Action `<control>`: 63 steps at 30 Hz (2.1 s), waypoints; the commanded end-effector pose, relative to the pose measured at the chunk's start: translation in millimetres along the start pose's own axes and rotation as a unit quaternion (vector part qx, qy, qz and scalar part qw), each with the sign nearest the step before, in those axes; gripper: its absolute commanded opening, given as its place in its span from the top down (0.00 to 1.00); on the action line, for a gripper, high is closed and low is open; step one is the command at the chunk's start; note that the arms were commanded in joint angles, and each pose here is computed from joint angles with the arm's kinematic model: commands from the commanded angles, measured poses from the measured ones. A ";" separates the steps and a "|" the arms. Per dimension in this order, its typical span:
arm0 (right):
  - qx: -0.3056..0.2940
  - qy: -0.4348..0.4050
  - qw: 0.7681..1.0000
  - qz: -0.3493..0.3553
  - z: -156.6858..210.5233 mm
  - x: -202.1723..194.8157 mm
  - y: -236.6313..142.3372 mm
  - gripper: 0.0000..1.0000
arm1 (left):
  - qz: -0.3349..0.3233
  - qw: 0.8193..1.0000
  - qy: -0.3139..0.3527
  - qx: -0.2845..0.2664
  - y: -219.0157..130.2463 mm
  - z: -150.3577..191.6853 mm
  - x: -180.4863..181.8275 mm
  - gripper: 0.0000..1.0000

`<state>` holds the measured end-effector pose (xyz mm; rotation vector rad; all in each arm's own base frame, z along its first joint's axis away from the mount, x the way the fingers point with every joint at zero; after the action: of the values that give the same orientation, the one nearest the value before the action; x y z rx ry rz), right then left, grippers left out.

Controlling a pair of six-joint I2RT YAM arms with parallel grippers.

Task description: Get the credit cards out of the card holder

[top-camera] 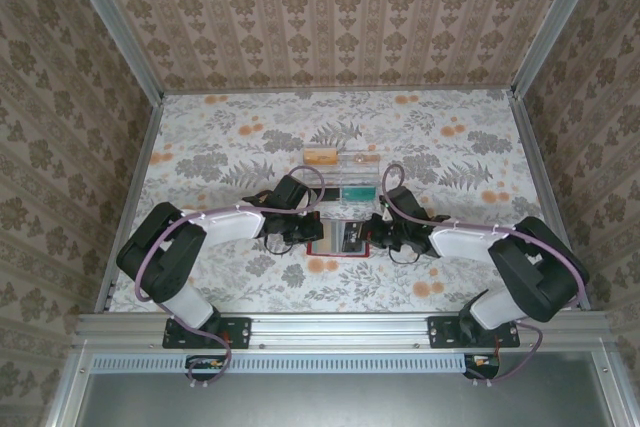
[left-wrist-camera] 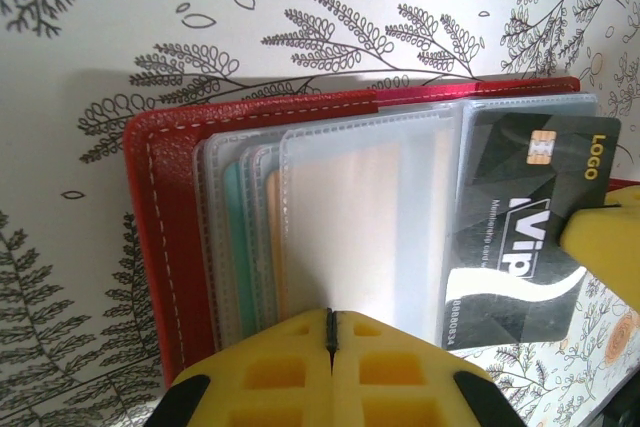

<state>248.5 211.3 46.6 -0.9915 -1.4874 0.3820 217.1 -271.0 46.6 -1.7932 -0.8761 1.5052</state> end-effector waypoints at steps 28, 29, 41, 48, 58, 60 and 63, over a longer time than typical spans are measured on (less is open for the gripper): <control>-0.023 -0.385 0.922 0.042 -72.5 136.6 -88.5 1.00 | 0.025 0.978 0.004 -0.208 -181.2 -52.0 -12.4 0.00; -0.021 -0.420 0.906 0.049 -74.0 142.0 -85.0 1.00 | 0.022 0.975 -0.005 -0.220 -189.5 -54.7 -5.6 0.00; 0.058 -0.678 0.722 0.126 -69.4 154.2 -27.0 1.00 | 0.000 0.964 -0.029 -0.265 -223.9 -49.2 25.4 0.00; 0.078 -0.768 0.615 0.162 -64.6 149.9 0.3 1.00 | 0.001 0.962 -0.031 -0.271 -226.0 -46.8 29.2 0.00; 0.082 -0.800 0.566 0.178 -70.4 146.7 25.2 1.00 | -0.006 0.962 -0.032 -0.273 -227.0 -44.8 32.1 0.00; 0.082 -0.801 0.563 0.184 -72.4 145.2 30.9 1.00 | -0.010 0.960 -0.033 -0.277 -229.5 -44.7 33.3 0.00; 0.082 -0.803 0.560 0.188 -74.7 144.6 37.9 1.00 | -0.019 0.959 -0.038 -0.281 -231.9 -44.6 36.8 0.00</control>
<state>336.1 312.1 123.0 -0.5994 -2.6476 2.1008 250.0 -115.8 222.6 -2.1241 -1.4615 1.4228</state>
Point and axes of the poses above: each hand's point on the last joint's axis, 136 mm out from that joint toward the fingers, its own y axis out along the fingers, its own x axis along the line the jaws close on, z = x × y, the point moved 2 cm from there along -y, back along the fingers
